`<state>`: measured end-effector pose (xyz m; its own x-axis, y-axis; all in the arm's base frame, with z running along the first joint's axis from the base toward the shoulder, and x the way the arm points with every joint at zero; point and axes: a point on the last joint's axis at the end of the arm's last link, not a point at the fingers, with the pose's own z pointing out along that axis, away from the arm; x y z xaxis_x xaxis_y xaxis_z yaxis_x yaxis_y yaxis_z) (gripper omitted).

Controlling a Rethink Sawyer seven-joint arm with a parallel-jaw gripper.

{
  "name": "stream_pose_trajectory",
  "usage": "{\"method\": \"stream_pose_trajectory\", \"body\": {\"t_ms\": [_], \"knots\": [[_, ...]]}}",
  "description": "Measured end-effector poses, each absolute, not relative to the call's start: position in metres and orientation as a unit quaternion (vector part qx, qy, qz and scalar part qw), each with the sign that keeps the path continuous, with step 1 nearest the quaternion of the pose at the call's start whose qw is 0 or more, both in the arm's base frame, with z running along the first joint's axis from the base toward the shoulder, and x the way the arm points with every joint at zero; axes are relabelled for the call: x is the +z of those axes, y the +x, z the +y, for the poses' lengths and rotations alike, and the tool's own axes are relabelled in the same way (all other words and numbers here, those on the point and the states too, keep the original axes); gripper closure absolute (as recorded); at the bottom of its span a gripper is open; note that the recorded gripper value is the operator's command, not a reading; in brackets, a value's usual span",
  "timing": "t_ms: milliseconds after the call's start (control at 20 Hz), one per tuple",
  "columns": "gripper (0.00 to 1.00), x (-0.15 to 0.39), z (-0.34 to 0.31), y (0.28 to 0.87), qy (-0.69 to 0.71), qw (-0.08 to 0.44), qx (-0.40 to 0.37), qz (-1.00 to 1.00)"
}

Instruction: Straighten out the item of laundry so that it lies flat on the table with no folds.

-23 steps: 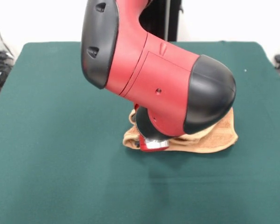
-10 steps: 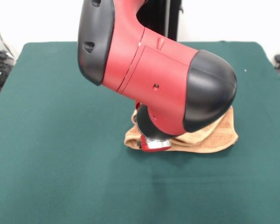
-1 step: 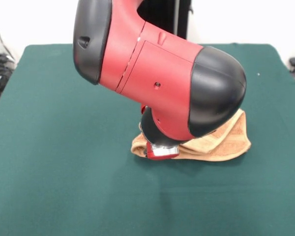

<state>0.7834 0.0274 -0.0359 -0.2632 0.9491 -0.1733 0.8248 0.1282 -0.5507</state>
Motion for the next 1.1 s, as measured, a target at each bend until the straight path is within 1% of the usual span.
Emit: {"method": "stream_pose_trajectory", "body": {"t_ms": [400, 450, 1100], "knots": [[0.00, -0.0335, 0.0274, 0.7847, -0.597, 0.109, 0.281, -0.743], [1.00, -0.0329, 0.0275, 0.7850, -0.598, 0.109, 0.281, -0.743], [1.00, -0.0325, 0.0280, 0.7854, -0.598, 0.109, 0.279, -0.743]]}}
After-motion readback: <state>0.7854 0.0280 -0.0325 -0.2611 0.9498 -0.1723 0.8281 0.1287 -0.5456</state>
